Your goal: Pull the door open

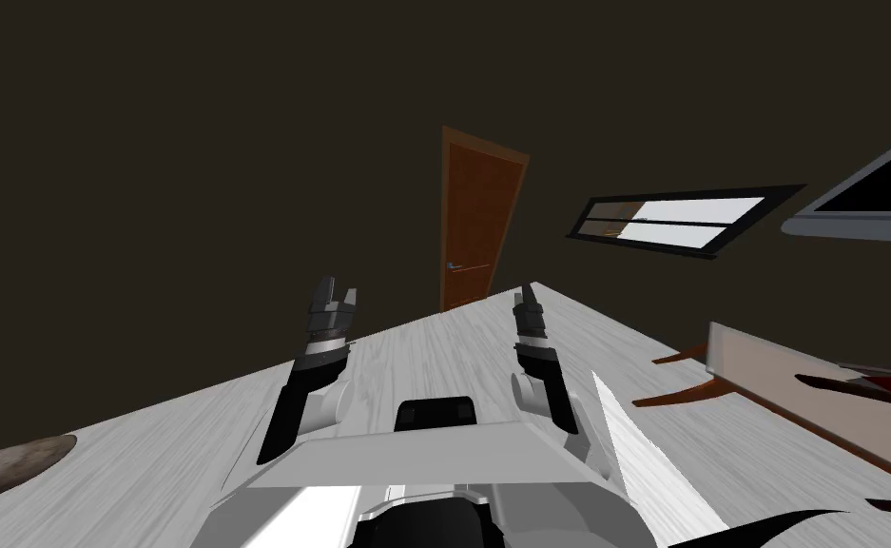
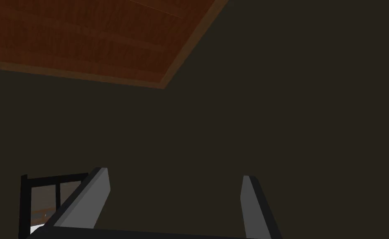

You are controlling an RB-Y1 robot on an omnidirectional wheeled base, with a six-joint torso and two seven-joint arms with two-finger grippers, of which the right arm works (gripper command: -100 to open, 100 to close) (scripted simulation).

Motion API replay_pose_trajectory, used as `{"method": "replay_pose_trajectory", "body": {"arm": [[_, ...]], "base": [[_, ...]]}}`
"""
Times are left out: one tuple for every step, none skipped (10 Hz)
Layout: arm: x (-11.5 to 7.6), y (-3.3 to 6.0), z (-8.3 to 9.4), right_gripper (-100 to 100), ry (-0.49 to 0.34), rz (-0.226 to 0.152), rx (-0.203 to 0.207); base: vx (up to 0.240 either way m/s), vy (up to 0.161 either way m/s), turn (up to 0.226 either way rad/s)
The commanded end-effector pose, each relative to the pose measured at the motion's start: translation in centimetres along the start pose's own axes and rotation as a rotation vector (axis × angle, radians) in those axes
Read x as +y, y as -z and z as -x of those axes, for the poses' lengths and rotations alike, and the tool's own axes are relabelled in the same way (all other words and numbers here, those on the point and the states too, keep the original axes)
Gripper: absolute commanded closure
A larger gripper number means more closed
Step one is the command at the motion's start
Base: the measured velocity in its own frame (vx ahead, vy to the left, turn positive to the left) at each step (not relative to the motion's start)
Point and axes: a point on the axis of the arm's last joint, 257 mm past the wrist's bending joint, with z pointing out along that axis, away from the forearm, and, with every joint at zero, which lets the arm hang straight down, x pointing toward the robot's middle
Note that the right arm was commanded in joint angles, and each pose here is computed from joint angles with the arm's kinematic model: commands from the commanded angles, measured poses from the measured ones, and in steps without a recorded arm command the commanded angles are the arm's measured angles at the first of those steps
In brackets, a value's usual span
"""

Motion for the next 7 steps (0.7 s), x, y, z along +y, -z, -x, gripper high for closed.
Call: {"method": "replay_pose_trajectory", "body": {"arm": [[-1.1,0.06,-0.5,-100,-0.012,-0.011,0.011],[-1.4,0.08,-0.6,-100,-0.016,-0.014,0.015],[-2.2,0.13,-1.0,-100,-0.025,-0.022,0.021],[-2.5,0.16,-1.1,-100,-0.029,-0.025,0.025],[-3.5,0.25,-1.5,-100,-0.041,-0.037,0.033],[-4.1,0.29,-1.7,-100,-0.047,-0.042,0.036],[-4.6,0.35,-1.9,-100,-0.053,-0.048,0.040]], "base": [[0.064,-0.021,0.086],[0.082,-0.030,0.106],[0.093,-0.039,0.065],[0.086,-0.030,0.056],[0.088,-0.043,0.111],[0.105,-0.044,0.101],[0.090,-0.028,0.049]]}}
